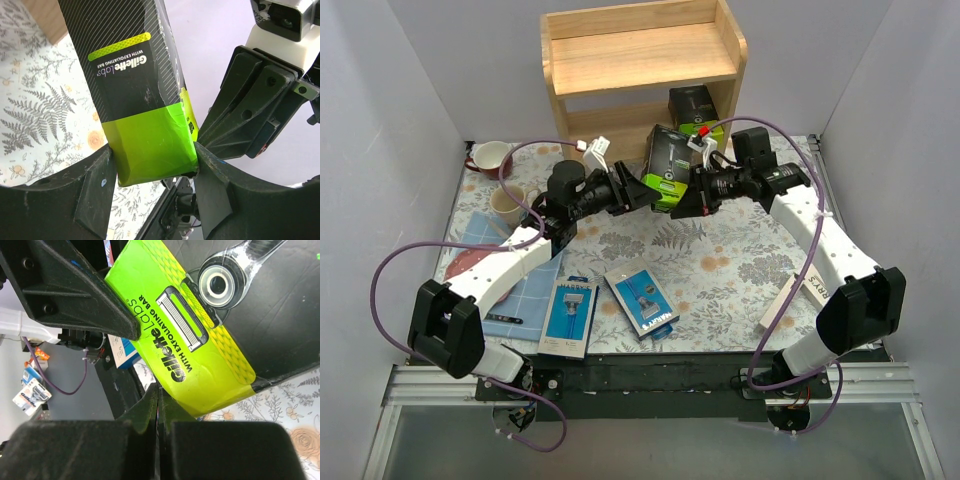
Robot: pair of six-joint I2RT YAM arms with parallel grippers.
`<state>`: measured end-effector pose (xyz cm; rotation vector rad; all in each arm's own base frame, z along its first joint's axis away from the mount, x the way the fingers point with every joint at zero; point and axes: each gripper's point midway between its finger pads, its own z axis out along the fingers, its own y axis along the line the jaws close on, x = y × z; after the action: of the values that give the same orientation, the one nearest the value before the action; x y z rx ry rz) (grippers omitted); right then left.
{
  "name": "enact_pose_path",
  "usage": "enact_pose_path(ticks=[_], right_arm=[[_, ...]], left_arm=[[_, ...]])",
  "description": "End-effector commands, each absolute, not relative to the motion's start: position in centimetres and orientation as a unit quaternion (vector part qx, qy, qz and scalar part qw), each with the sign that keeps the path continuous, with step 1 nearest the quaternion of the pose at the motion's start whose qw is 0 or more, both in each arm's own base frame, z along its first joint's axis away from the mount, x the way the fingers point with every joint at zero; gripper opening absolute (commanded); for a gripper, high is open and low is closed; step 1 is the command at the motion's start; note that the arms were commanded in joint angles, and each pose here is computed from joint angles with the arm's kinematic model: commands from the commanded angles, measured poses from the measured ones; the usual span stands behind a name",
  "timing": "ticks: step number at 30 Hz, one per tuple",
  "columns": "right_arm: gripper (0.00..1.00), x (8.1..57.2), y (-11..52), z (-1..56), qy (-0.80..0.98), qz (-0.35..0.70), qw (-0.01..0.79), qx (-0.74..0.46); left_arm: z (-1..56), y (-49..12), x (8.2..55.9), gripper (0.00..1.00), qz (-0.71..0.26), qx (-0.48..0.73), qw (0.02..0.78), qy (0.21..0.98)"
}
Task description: Place and organize the shaving razors onto the shelf
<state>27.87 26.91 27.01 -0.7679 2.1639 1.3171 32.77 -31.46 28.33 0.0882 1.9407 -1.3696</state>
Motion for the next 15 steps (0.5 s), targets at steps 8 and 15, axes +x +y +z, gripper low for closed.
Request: enact_pose_path(ticks=[8, 15], right_arm=[[0.01, 31.5, 28.9, 33.8, 0.724, 0.484, 0.357, -0.338], [0.01, 33.3, 29.5, 33.8, 0.726, 0.481, 0.367, -0.326]], left_arm=[[32.6, -29.7, 33.3, 0.38, -0.544, 0.054, 0.420, 0.725], [31.8, -28.4, 35.5, 0.43, -0.533, 0.027, 0.433, 0.726]])
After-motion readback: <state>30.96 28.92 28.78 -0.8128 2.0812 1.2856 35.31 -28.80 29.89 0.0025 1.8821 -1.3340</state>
